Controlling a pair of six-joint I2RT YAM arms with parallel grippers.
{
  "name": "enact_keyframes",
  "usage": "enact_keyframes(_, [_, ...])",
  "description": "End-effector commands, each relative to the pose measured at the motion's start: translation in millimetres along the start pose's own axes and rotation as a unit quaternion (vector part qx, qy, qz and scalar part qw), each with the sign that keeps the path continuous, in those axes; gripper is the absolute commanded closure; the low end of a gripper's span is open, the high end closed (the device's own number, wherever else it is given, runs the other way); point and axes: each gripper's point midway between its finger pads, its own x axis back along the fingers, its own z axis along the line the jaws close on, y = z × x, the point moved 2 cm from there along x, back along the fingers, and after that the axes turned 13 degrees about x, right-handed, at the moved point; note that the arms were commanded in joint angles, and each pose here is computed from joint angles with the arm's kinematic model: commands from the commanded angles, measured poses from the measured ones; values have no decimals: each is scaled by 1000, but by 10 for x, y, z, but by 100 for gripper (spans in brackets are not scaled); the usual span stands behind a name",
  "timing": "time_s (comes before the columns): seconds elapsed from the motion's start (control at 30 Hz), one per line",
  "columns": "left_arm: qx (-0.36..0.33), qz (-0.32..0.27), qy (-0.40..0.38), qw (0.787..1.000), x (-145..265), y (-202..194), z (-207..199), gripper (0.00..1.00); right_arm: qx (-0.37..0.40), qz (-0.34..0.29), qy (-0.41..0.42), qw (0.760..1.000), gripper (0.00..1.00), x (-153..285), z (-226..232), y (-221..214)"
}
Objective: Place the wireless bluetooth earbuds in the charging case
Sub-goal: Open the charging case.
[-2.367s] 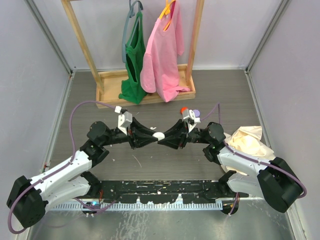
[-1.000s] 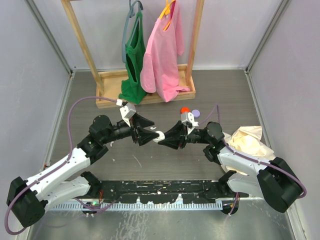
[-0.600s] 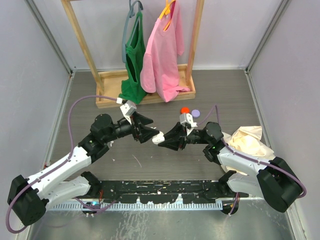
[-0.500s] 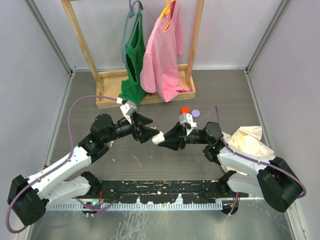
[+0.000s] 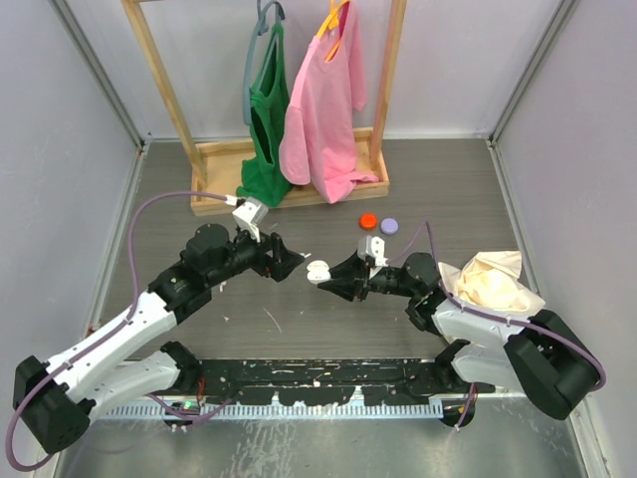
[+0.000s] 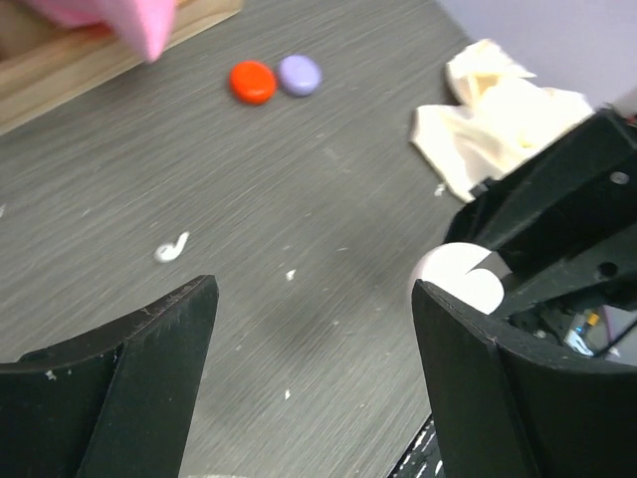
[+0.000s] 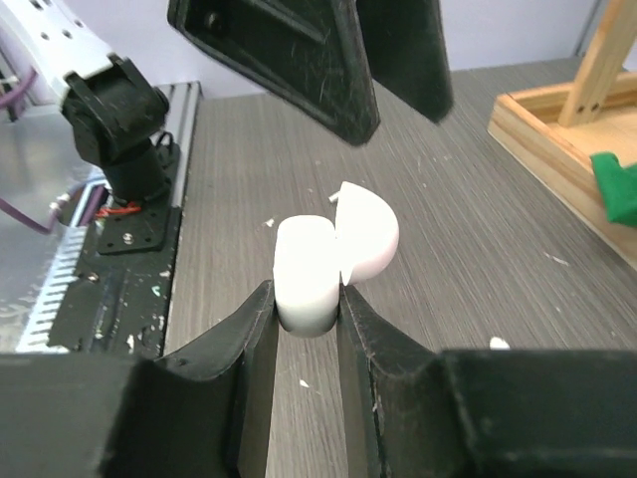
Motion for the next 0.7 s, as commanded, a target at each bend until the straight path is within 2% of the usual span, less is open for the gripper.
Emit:
enact_keyframes(0.0, [25, -27, 130, 991, 198, 170, 289, 19, 61, -29, -46, 997, 99, 1, -150, 48])
enact_keyframes(0.17, [53, -21, 286, 957, 445, 9, 771, 19, 64, -46, -62, 995, 99, 45, -134, -12])
enact_keyframes(0.27, [81, -20, 351, 933, 566, -101, 1011, 20, 75, -46, -66, 994, 99, 59, -139, -61])
enact_keyframes(0.5, [122, -2, 441, 889, 729, -283, 1427, 22, 80, -49, -67, 993, 99, 56, -142, -95])
enact_keyframes(0.67, [143, 31, 480, 865, 774, -398, 1630, 22, 87, -63, -62, 992, 99, 65, -110, -43])
